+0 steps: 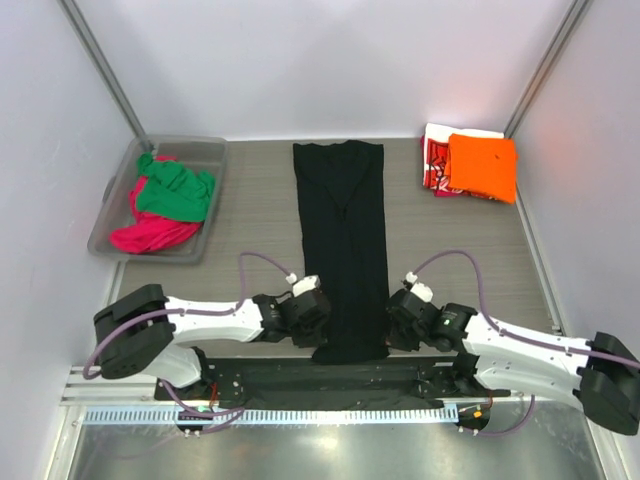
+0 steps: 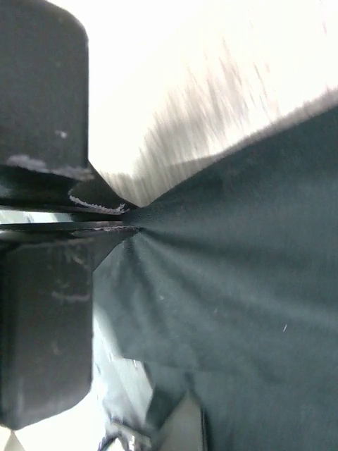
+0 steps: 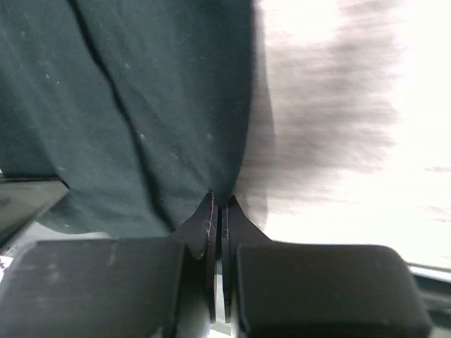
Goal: Fold and stack the t-shirts
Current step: Fold the tshirt
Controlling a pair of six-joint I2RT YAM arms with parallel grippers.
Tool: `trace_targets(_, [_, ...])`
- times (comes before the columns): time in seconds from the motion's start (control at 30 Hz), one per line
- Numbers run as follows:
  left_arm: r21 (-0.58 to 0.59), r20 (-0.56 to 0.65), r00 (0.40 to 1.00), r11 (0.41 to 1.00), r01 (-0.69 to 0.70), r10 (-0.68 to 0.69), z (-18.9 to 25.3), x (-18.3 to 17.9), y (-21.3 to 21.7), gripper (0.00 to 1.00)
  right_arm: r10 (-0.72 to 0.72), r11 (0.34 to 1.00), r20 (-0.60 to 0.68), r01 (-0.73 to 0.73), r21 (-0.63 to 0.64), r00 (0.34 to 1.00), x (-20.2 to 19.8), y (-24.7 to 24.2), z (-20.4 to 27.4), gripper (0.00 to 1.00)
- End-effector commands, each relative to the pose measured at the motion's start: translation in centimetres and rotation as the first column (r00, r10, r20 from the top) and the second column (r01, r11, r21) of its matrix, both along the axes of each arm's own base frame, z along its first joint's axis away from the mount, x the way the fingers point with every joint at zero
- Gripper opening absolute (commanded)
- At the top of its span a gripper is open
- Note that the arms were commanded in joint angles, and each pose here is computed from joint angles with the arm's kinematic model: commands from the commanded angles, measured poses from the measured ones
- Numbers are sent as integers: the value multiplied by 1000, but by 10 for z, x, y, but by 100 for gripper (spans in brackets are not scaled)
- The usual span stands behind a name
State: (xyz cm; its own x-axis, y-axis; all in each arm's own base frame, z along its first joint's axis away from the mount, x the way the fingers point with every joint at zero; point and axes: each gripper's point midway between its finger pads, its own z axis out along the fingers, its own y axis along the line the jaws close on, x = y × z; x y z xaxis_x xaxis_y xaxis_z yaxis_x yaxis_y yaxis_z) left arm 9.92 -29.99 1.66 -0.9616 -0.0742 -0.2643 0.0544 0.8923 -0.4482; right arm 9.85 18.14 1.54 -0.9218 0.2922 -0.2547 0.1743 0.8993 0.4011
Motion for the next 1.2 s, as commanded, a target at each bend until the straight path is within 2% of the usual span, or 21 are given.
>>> trace_targets(0.0, [311, -50, 998, 950, -18, 35, -25, -25, 89, 0, -38, 998, -1, 38, -52, 999, -10, -26, -4, 1])
trace_targets(0.07, [378, -54, 996, 925, -40, 65, -23, -33, 117, 3, -50, 998, -2, 50, -34, 999, -12, -28, -3, 1])
trace_targets(0.1, [355, -33, 995, 931, -79, 97, -15, -31, 121, 6, -52, 998, -13, 52, -34, 999, -15, -30, -5, 1])
trace_targets(0.13, [381, -35, 993, 920, -92, 114, -14, -35, 133, 12, -55, 998, -10, 54, -12, 998, -16, -28, -3, 1])
trace_targets(0.17, [385, -36, 991, 917, -108, 132, -14, -38, 140, 38, -55, 998, -13, 55, -6, 998, -17, -28, -2, 1])
trace_targets(0.27, [294, -39, 983, 943, -158, 177, -4, -41, 139, 69, -56, 998, -22, 56, 2, 998, -19, -27, -4, 1])
trace_targets(0.4, [182, -14, 982, 966, -181, 187, 13, -36, 127, 75, -39, 999, -25, 39, 15, 999, -18, -22, -2, 1])
trace_targets(0.53, [16, 22, 991, 991, -130, 130, 32, -28, 92, 76, -24, 1000, -32, 25, 19, 999, -18, -17, -3, 1])
trace_targets(0.63, [-63, 42, 995, 994, -87, 90, 41, -24, 66, 77, -19, 1000, -40, 20, 18, 999, -19, -16, -6, 1])
trace_targets(0.73, [-67, 50, 998, 997, -31, 34, 38, -25, 47, 76, -21, 999, -42, 22, 25, 999, -19, -16, -7, 1])
trace_targets(0.83, [-35, 42, 999, 999, 8, -7, 29, -25, 34, 71, -21, 999, -41, 23, 32, 999, -20, -15, -7, 1])
trace_targets(1.03, [-69, -4, 998, 996, 58, -58, 15, -32, 8, 44, -26, 998, -43, 28, 52, 999, -21, -15, -6, 1])
trace_targets(1.07, [-75, -2, 998, 995, 62, -62, 17, -32, 5, 34, -25, 998, -41, 28, 56, 999, -21, -15, -6, 1])
trace_targets(1.13, [-77, 8, 998, 995, 64, -64, 19, -31, 2, 23, -21, 998, -40, 24, 65, 999, -22, -13, -4, 1])
trace_targets(1.17, [-89, 17, 998, 994, 62, -60, 24, -30, -1, 12, -21, 997, -38, 23, 69, 999, -21, -13, -3, 1])
